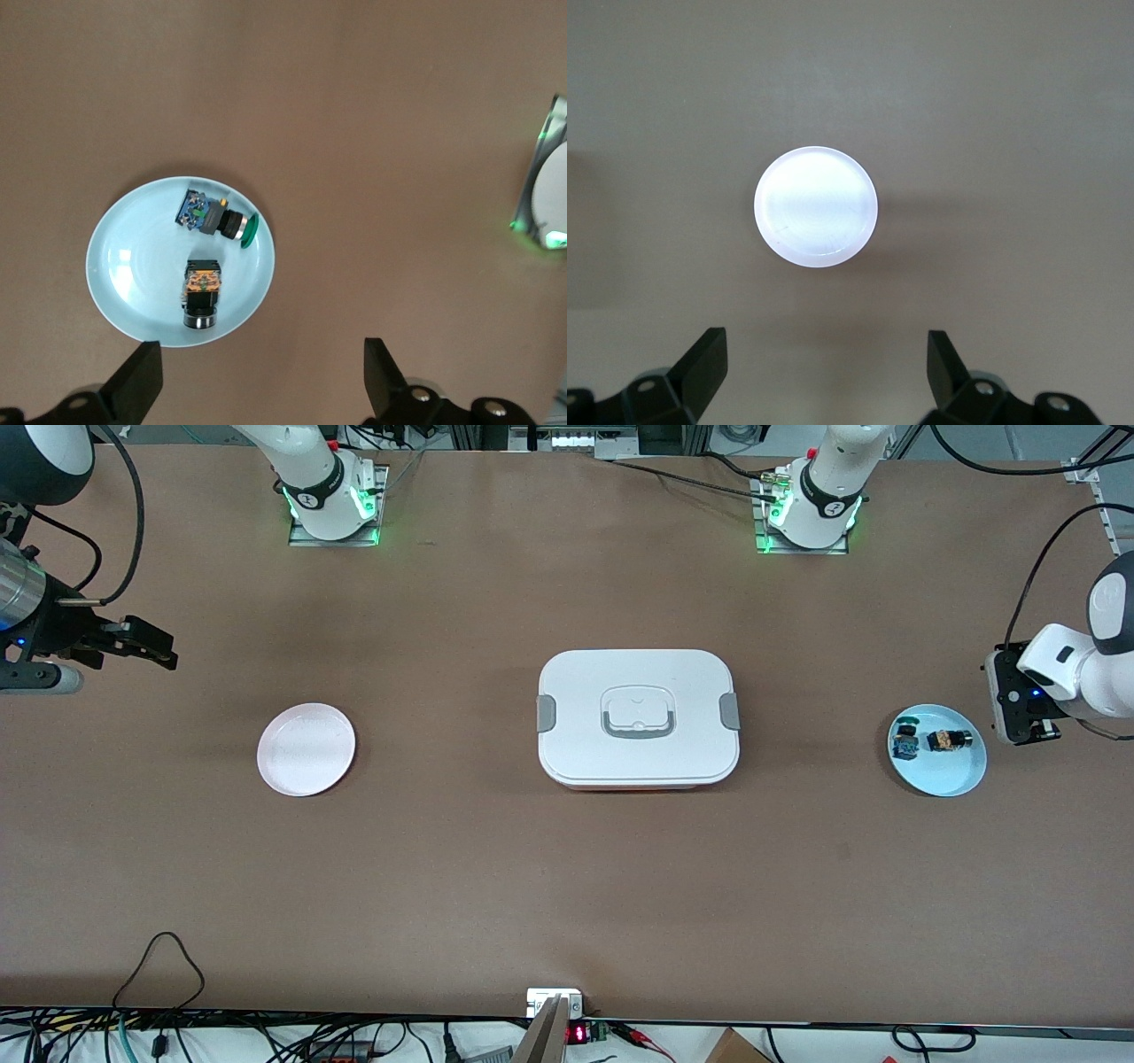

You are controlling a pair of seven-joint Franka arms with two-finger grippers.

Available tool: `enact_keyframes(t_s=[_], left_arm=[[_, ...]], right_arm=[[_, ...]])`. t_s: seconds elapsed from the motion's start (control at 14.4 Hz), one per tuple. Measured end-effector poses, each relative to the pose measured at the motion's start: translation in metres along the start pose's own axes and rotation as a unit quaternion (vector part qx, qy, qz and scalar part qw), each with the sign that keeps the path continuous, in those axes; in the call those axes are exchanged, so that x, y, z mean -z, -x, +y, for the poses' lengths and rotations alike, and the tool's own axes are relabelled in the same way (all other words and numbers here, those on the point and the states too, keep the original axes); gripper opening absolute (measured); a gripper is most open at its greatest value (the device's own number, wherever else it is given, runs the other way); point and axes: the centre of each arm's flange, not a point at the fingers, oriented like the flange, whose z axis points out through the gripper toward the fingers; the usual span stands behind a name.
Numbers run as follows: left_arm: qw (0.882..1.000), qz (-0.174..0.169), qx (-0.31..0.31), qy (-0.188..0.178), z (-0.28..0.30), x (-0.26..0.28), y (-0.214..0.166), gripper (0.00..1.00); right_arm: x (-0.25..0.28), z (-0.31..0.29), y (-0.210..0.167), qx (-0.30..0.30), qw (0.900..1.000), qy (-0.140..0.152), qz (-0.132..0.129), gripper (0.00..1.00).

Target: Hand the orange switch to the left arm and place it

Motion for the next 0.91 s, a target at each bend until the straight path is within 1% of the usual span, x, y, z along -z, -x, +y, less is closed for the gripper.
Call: enact_keyframes(t_s=[0.14,0.28,0.42,0.49,0.56,0.7,0.84,0.91], left_arm=[[0.999,-0.011,0.048,0.006,0.016,0.032,-0.034,1.0],[0.995,-0.024,0.1,0.007,0.033,0.063,-0.068,1.0],[0.987,-0.037,0.154,0.003,0.052,0.093,-0.098,1.0],[0.983,-0.036,0.182,-0.002,0.059,0.106,-0.111,1.0],[0.976,-0.03,0.215,-0.005,0.066,0.116,-0.122,1.0],[0.961,-0.011,0.278,0.007,0.076,0.129,-0.134,1.0],[0.944,0.005,0.33,0.026,0.081,0.138,-0.134,1.0],[0.934,0.008,0.357,0.028,0.083,0.142,-0.134,1.0]], right_arm=[[0.005,0.001,0.002,0.0,1.0,0.0,0.005,1.0],[0.01,0.002,0.005,-0.001,1.0,-0.001,0.011,1.0],[0.014,0.003,0.009,-0.002,1.0,-0.002,0.014,1.0],[0.014,0.003,0.011,-0.001,1.0,-0.002,0.013,1.0],[0.013,0.003,0.013,-0.001,1.0,-0.003,0.012,1.0],[0.011,0.004,0.018,-0.001,1.0,-0.003,0.008,1.0],[0.013,0.004,0.021,-0.001,1.0,-0.004,0.01,1.0],[0.014,0.005,0.022,-0.001,1.0,-0.004,0.011,1.0]])
